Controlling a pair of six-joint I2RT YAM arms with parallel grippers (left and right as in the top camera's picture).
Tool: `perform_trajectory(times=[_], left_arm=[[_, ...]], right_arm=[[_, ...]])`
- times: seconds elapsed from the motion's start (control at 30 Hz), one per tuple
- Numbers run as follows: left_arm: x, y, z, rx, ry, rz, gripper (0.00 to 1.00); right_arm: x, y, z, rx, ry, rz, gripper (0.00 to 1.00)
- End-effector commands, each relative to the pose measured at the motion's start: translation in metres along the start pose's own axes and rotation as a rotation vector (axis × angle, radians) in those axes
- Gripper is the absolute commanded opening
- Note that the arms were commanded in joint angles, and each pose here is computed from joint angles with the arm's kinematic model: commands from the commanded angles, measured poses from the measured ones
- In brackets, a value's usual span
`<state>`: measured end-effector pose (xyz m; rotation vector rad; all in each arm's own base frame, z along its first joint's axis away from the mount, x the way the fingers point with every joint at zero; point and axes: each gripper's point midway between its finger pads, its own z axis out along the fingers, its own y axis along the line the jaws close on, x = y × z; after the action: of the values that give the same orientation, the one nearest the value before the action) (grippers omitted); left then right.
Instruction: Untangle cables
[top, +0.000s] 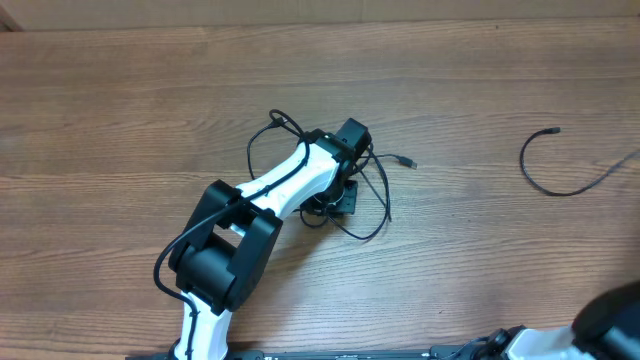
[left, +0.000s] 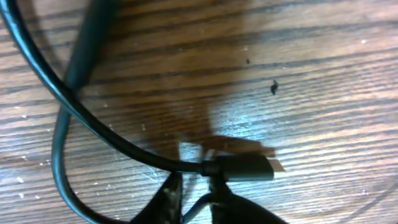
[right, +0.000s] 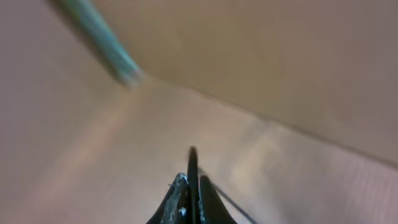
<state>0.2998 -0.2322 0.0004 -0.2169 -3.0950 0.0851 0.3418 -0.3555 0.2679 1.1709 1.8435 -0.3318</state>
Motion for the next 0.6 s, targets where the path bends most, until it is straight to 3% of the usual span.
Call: perform_trajectory(times=[0.0, 0.07, 0.13, 0.2, 0.23, 0.3, 0.37, 0.4, 0.57], left_arm=[[-0.002, -0.002, -0.006, -0.003, -0.024, 0.018, 0.25], [-0.002, -0.002, -0.006, -0.003, -0.024, 0.018, 0.27], [-0.002, -0.002, -0.006, -0.003, -0.023, 0.018, 0.38], [-0.002, -0.002, -0.006, -0.003, -0.024, 0.018, 0.44], [-0.002, -0.002, -0.006, -0.002, -0.024, 0.017, 0.48], [-0.004, -0.003, -0.006, 0.0, -0.029, -0.003, 0.61], [-0.006, -0.004, -0.006, 0.005, -0.038, -0.024, 0.65], [-0.007, -0.005, -0.006, 0.008, -0.041, -0.032, 0.69], [-0.007, -0.005, -0.006, 0.009, -0.044, -0.034, 0.85]], right_arm=[[0.03, -0.054, 0.037, 0.215, 0.1, -0.085, 0.09], [0.046, -0.07, 0.051, 0.254, 0.153, -0.042, 0.15], [0.057, -0.081, 0.059, 0.28, 0.184, 0.008, 0.17], [0.063, -0.088, 0.064, 0.294, 0.201, 0.044, 0.27], [0.064, -0.089, 0.065, 0.294, 0.202, 0.057, 0.36], [0.063, -0.087, 0.066, 0.284, 0.197, 0.065, 0.65], [0.061, -0.085, 0.067, 0.27, 0.19, 0.068, 0.92], [0.062, -0.081, 0.068, 0.249, 0.196, 0.071, 1.0], [0.078, -0.021, 0.068, -0.079, 0.302, 0.111, 1.0]])
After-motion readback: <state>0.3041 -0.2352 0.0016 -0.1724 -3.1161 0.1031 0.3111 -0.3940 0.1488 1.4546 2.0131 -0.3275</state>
